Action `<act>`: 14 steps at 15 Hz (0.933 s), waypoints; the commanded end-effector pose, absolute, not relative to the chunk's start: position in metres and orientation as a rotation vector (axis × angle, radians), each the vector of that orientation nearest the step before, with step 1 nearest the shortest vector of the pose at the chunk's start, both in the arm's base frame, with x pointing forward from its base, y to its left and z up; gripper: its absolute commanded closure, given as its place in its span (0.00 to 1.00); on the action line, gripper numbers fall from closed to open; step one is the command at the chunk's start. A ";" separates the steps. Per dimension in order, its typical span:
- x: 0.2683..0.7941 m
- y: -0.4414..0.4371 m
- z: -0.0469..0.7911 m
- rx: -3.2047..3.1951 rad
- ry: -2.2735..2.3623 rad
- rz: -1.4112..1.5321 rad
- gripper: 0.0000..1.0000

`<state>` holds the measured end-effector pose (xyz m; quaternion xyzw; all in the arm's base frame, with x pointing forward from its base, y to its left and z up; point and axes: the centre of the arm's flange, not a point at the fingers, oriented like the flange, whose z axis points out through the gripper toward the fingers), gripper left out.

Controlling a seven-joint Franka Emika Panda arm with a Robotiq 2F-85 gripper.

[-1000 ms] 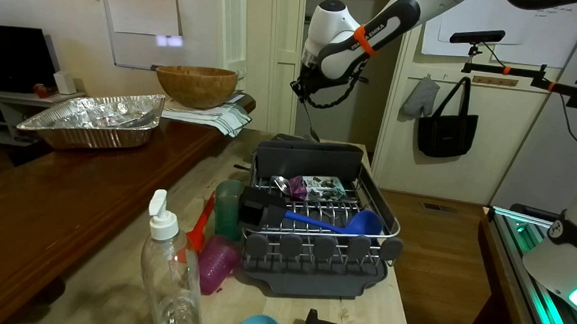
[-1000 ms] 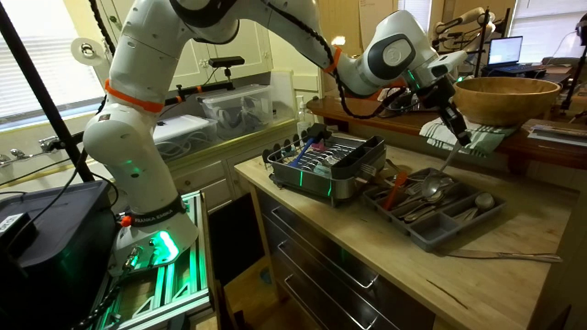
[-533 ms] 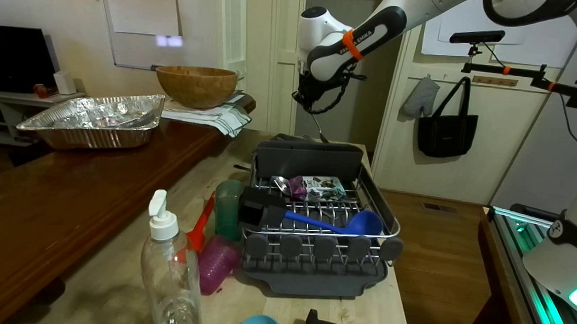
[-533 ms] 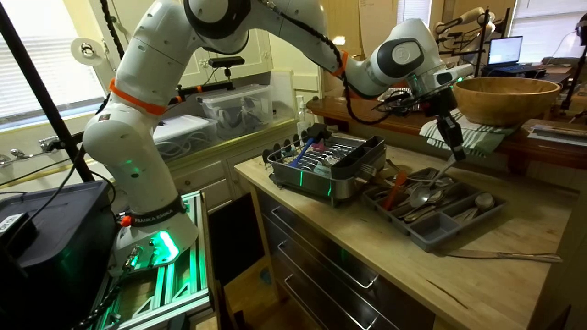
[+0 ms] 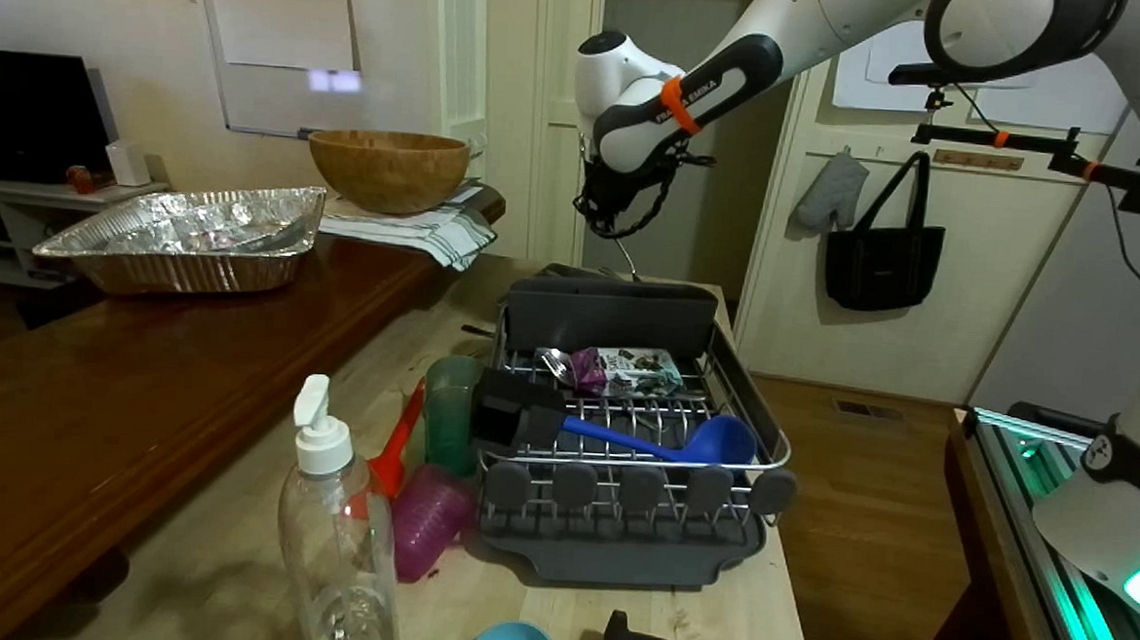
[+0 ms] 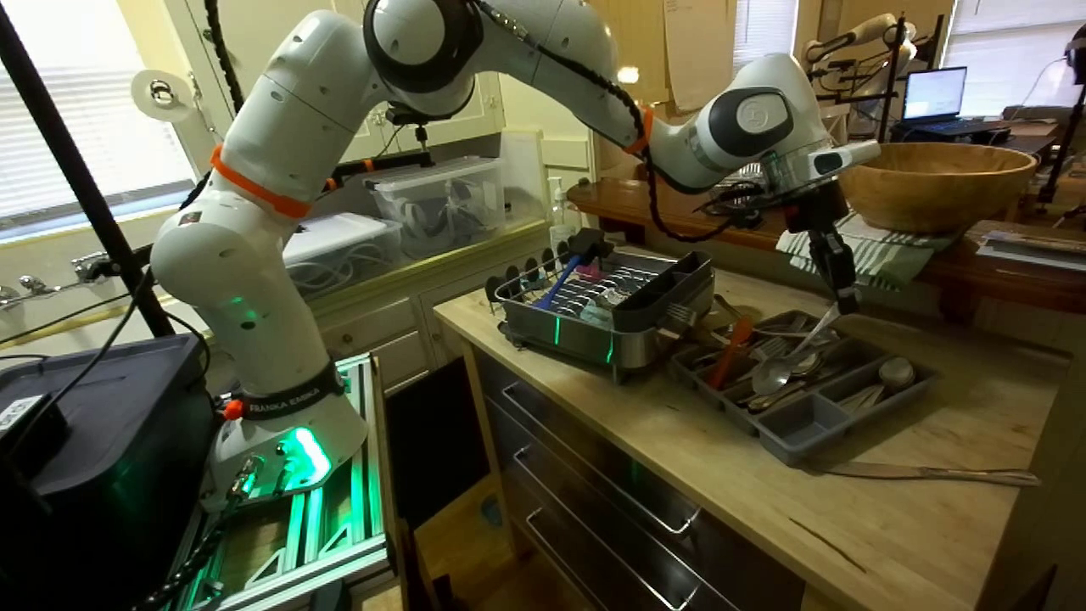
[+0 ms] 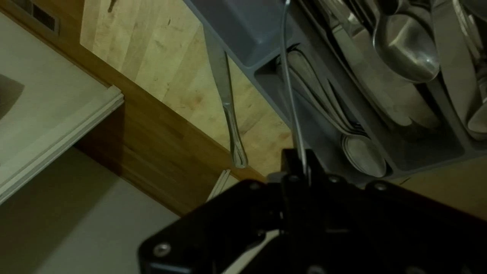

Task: Remove the silver spoon from the drying rack and put it in the utensil holder on the right

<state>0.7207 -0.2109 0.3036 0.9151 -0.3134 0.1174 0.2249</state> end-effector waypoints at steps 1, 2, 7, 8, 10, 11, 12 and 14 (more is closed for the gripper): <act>0.736 -0.220 0.289 2.536 -0.848 0.269 0.99; 0.736 -0.222 0.285 2.538 -0.844 0.257 0.99; 0.738 -0.223 0.274 2.552 -0.811 0.181 0.70; 0.737 -0.222 0.274 2.552 -0.799 0.149 0.69; 0.735 -0.218 0.276 2.557 -0.777 0.110 0.55; 0.735 -0.215 0.279 2.559 -0.770 0.100 0.49; 0.735 -0.213 0.282 2.561 -0.763 0.093 0.40; 0.737 -0.209 0.294 2.557 -0.763 0.126 0.27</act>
